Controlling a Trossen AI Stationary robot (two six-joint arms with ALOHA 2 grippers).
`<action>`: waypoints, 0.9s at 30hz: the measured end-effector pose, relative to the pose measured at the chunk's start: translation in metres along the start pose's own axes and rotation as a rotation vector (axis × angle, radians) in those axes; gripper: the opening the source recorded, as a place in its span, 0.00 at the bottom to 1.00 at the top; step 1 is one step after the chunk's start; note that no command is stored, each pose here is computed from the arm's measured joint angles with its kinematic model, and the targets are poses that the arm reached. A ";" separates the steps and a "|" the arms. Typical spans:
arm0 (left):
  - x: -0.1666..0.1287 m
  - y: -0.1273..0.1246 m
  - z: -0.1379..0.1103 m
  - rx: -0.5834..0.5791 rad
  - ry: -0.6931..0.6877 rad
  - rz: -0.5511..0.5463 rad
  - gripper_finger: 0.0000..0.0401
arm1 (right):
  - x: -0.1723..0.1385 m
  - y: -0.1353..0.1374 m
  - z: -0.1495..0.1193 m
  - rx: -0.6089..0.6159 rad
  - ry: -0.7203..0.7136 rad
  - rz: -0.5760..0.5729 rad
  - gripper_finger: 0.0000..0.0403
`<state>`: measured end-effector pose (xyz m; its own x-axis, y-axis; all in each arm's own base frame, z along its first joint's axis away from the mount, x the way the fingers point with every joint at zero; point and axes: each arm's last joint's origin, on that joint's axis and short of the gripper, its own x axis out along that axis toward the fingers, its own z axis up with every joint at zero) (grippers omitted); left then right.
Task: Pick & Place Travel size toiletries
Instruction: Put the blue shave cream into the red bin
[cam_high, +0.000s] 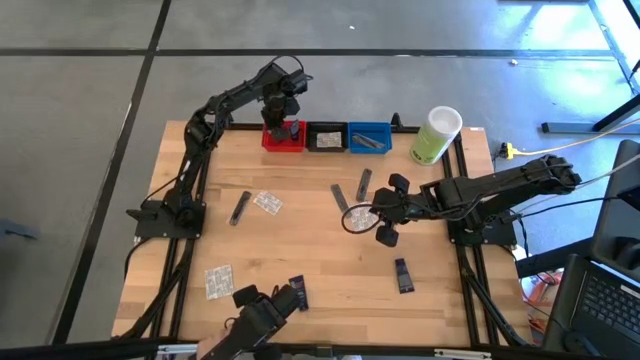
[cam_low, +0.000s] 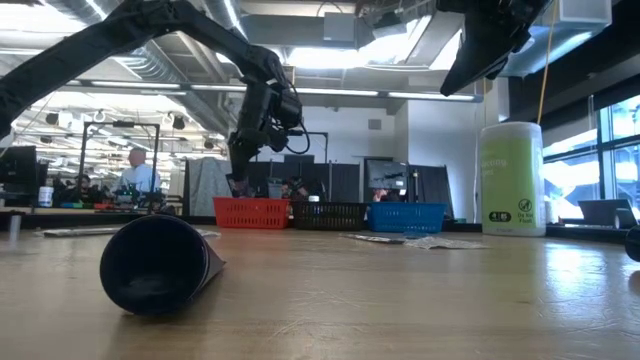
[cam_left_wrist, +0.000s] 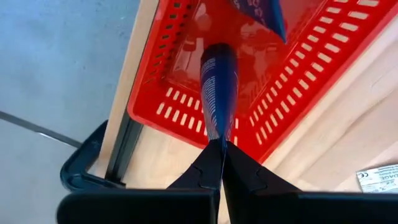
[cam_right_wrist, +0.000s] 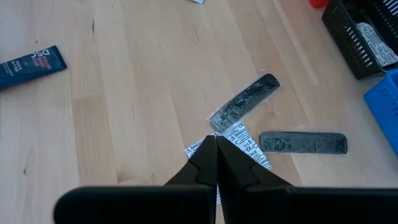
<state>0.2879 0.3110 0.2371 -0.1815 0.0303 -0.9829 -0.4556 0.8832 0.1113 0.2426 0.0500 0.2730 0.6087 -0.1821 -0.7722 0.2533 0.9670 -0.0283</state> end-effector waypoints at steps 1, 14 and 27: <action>0.000 0.000 0.000 -0.007 0.005 0.000 0.00 | 0.000 0.000 0.000 0.000 0.000 0.000 0.00; 0.000 -0.003 -0.004 -0.064 0.038 -0.054 0.00 | 0.000 0.000 0.000 -0.004 -0.004 0.001 0.00; -0.001 -0.008 -0.003 -0.113 0.037 -0.055 0.00 | 0.000 0.000 0.000 -0.007 -0.003 0.001 0.00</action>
<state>0.2895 0.3026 0.2376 -0.1846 -0.0360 -0.9821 -0.5605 0.8247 0.0752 0.2429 0.0501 0.2732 0.6113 -0.1818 -0.7702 0.2479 0.9683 -0.0318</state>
